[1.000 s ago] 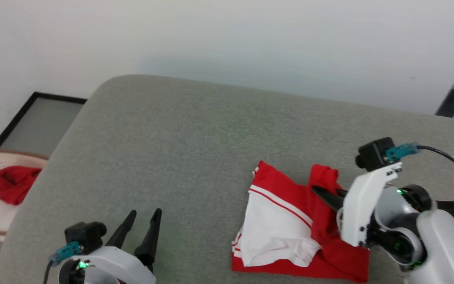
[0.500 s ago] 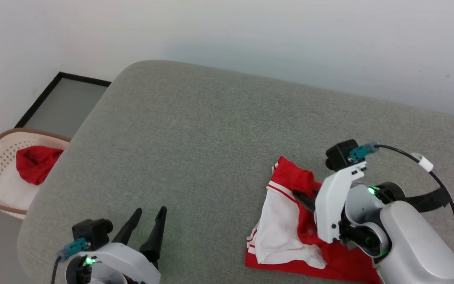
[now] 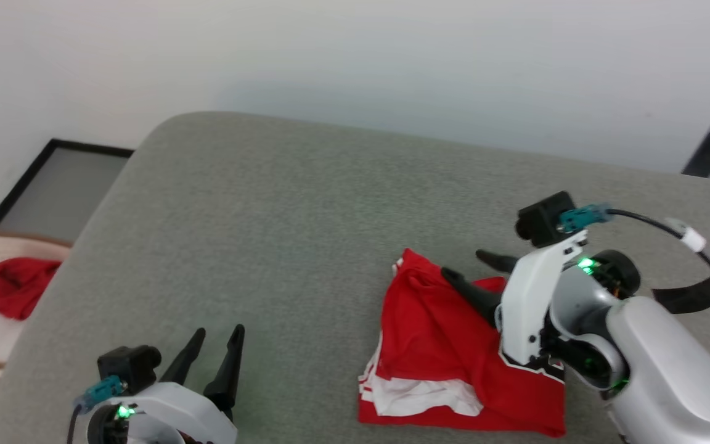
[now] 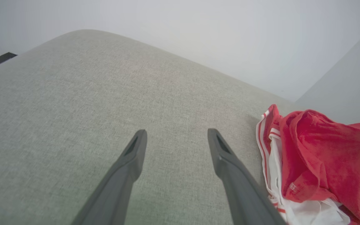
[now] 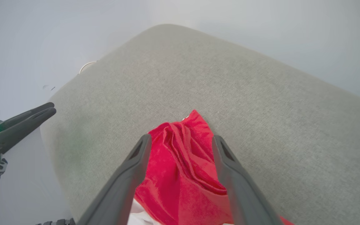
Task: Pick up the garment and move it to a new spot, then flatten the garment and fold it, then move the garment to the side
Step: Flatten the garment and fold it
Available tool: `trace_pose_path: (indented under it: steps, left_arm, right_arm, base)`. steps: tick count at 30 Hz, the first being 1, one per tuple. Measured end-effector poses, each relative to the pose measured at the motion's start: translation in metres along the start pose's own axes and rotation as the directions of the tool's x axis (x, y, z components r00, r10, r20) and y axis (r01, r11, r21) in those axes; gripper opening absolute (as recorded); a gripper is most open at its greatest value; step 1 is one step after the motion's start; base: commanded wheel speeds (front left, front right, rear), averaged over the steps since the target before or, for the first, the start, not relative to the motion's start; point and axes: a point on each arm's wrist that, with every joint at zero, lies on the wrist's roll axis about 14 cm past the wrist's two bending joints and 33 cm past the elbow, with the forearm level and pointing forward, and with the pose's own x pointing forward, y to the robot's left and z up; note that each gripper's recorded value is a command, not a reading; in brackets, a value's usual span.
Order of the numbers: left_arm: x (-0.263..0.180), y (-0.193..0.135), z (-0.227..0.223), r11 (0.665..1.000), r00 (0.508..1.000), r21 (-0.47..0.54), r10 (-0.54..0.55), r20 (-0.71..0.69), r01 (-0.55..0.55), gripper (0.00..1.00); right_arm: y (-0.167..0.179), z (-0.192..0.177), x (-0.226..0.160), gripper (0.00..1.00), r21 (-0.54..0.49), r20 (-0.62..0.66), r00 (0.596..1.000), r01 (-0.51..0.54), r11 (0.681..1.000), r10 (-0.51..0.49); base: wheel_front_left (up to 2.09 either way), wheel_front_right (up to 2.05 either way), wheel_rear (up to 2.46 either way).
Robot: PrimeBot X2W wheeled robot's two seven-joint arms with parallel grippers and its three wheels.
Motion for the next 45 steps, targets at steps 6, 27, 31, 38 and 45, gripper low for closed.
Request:
trace_pose_path:
  steps: [6, 27, 31, 38, 45]
  left_arm:
    - [0.010, -0.013, 0.001, 0.999, 0.999, 0.029, -0.042, 0.001, 0.042, 1.00]
    - [0.030, -0.050, 0.026, 0.970, 0.982, 0.206, -0.153, 0.110, 0.128, 1.00]
    - [0.031, -0.054, 0.024, 0.966, 0.980, 0.217, -0.167, 0.111, 0.140, 1.00]
    - [0.031, -0.057, 0.025, 0.963, 0.977, 0.225, -0.176, 0.123, 0.145, 1.00]
    - [0.027, -0.051, 0.030, 0.960, 0.976, 0.248, -0.167, 0.137, 0.130, 1.00]
  right_arm:
    - [-0.024, 0.014, -0.030, 1.00, -0.027, 0.113, 0.992, 0.065, 0.997, -0.062]
    - [-0.117, -0.046, -0.170, 1.00, 0.118, 0.409, 0.766, 0.494, 0.861, -0.496]
    - [-0.117, -0.054, -0.178, 1.00, 0.147, 0.405, 0.751, 0.510, 0.848, -0.522]
    - [-0.116, -0.053, -0.183, 1.00, 0.148, 0.412, 0.740, 0.521, 0.840, -0.532]
    - [-0.113, -0.052, -0.176, 1.00, 0.141, 0.400, 0.754, 0.512, 0.847, -0.522]
  base:
    - [0.00, 0.00, 0.00]
    - [0.00, 0.00, 0.00]
    - [0.00, 0.00, 0.00]
    - [0.00, 0.00, 0.00]
    - [0.00, 0.00, 0.00]
